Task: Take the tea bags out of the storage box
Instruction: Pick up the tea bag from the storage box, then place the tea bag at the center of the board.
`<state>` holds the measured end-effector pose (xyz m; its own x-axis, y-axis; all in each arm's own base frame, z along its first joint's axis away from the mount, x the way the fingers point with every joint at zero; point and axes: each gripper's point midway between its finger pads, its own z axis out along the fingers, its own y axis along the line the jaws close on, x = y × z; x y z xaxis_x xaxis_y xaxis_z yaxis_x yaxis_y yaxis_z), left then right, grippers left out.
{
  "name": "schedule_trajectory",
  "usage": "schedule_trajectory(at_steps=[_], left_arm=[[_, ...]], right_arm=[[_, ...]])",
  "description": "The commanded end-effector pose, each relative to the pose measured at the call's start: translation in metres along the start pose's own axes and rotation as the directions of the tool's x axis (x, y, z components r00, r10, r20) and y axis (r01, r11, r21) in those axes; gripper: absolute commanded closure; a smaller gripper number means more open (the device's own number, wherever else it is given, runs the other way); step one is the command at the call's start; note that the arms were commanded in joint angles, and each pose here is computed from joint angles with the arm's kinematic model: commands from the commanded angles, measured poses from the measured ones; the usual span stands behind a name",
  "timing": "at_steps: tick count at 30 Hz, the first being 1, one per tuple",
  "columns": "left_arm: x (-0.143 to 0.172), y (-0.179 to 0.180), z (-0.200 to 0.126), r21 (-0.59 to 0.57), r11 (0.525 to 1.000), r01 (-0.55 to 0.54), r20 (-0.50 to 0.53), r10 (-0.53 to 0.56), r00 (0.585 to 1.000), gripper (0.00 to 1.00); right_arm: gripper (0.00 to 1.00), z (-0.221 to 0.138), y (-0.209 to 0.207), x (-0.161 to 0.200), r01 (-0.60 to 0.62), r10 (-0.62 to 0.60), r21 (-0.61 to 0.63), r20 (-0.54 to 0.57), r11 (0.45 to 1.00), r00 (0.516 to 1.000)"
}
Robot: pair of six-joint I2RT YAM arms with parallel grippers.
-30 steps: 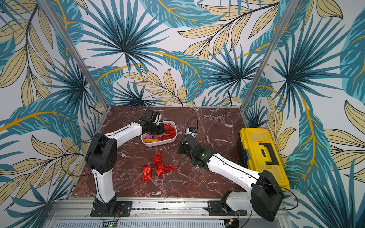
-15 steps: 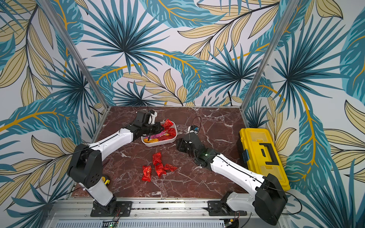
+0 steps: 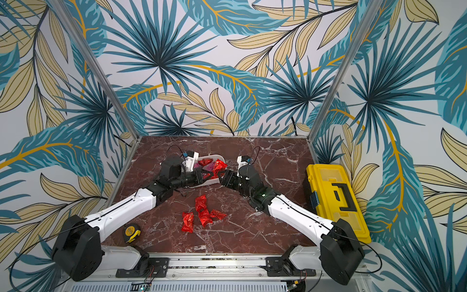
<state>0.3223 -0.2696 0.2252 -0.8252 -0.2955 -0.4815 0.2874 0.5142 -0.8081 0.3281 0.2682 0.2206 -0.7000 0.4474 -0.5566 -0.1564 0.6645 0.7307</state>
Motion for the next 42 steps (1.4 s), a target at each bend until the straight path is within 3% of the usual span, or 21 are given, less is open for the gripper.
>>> schedule_trajectory(at_steps=[1,7,16,20,21,24,26,29,33,37,42], left_arm=[[0.010,-0.014,-0.007,0.082,0.997,-0.004,-0.002,0.004,1.000,0.95],[0.028,-0.014,-0.016,0.102,0.995,0.003,-0.033,0.000,0.999,0.96],[0.035,-0.027,-0.025,0.155,0.988,-0.023,-0.045,0.030,0.999,0.95],[0.036,-0.022,-0.026,0.127,0.992,-0.025,-0.043,0.030,0.999,0.95],[0.035,-0.020,-0.026,0.115,0.993,-0.024,-0.039,0.028,0.999,0.93],[0.031,-0.017,-0.029,0.085,0.996,-0.031,-0.012,0.032,0.999,0.64],[0.027,-0.014,-0.033,0.052,0.998,-0.037,0.014,0.037,0.999,0.38],[0.017,-0.003,-0.043,-0.039,0.999,-0.039,0.080,0.042,0.996,0.24],[0.003,0.021,-0.062,-0.183,0.983,0.004,0.199,0.033,0.979,0.23],[-0.001,0.059,-0.082,-0.336,0.936,0.109,0.293,-0.007,0.956,0.23],[0.006,0.100,-0.095,-0.366,0.886,0.283,0.376,-0.137,0.916,0.24]], right_arm=[[0.28,0.003,0.011,-0.004,-0.019,0.020,-0.057,0.009,0.998,1.000],[0.34,-0.001,0.023,-0.010,-0.016,0.018,-0.102,0.025,0.995,1.000],[0.60,0.003,0.035,-0.006,-0.008,0.006,-0.154,-0.015,0.988,1.000],[0.75,0.002,0.039,-0.007,-0.001,-0.002,-0.170,-0.017,0.985,1.000],[0.78,0.002,0.039,-0.006,0.003,-0.006,-0.170,-0.017,0.985,1.000],[0.87,0.002,0.037,-0.006,0.016,-0.018,-0.159,-0.014,0.987,1.000],[0.89,0.002,0.033,-0.006,0.037,-0.039,-0.140,-0.014,0.990,0.999],[0.91,0.002,0.020,-0.002,0.094,-0.097,-0.070,-0.035,0.993,0.995],[0.93,0.006,-0.006,0.015,0.207,-0.201,0.040,-0.131,0.977,0.971],[0.96,0.018,-0.021,0.041,0.268,-0.245,0.052,-0.264,0.962,0.933],[0.96,0.042,-0.023,0.075,0.327,-0.299,0.014,-0.372,0.945,0.879]])
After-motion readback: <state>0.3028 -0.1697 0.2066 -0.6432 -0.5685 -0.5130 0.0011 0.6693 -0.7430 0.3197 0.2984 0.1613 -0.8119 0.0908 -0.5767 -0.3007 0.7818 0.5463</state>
